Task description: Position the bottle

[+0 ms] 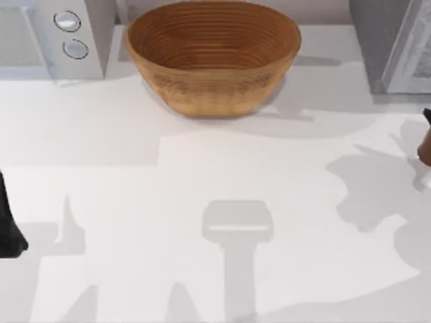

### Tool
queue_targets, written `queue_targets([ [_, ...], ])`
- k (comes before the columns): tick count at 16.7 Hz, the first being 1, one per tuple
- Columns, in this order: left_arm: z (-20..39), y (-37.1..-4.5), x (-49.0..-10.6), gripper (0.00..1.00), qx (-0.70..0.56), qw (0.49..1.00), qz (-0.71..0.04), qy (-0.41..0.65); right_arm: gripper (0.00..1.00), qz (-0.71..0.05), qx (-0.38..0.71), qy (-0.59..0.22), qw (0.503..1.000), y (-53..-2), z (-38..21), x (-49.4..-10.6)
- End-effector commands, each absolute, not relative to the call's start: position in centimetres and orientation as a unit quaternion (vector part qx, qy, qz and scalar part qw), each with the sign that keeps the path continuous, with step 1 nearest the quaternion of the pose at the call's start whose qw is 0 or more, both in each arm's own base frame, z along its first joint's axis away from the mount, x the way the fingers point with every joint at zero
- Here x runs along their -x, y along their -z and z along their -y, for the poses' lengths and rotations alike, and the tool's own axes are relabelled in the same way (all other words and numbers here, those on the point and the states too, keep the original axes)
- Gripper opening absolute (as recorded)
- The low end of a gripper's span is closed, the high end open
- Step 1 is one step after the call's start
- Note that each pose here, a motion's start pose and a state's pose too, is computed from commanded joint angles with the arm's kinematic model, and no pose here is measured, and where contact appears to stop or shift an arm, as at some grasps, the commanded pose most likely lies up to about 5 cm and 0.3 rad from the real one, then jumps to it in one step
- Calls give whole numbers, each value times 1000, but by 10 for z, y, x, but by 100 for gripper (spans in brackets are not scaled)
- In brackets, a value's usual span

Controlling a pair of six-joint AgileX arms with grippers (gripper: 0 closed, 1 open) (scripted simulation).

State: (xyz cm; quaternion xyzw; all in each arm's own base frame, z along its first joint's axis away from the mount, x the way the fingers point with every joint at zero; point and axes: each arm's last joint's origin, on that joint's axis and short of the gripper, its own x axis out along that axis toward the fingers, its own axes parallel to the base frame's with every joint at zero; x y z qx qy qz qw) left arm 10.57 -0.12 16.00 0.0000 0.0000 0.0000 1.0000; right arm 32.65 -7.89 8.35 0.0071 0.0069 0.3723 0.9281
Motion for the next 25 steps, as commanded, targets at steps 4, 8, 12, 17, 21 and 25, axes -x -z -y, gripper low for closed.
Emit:
queue_targets([
  [4,1,-160,-106,100,0,1000,0,0,0,-3,-1,-373,928,-94,123,-298],
  [8,1,-160,-106,100,0,1000,0,0,0,-2,1,-373,928,-96,129,-293],
  [12,1,-160,-106,100,0,1000,0,0,0,-1,2,-374,927,-93,126,-298],
  [17,1,-160,-106,100,0,1000,0,0,0,-2,1,-373,928,-66,103,-322],
  [21,1,-160,-106,100,0,1000,0,0,0,-2,1,-373,928,-56,93,-330],
  [25,1,-160,-106,100,0,1000,0,0,15,-2,1,-373,928,-56,93,-330],
])
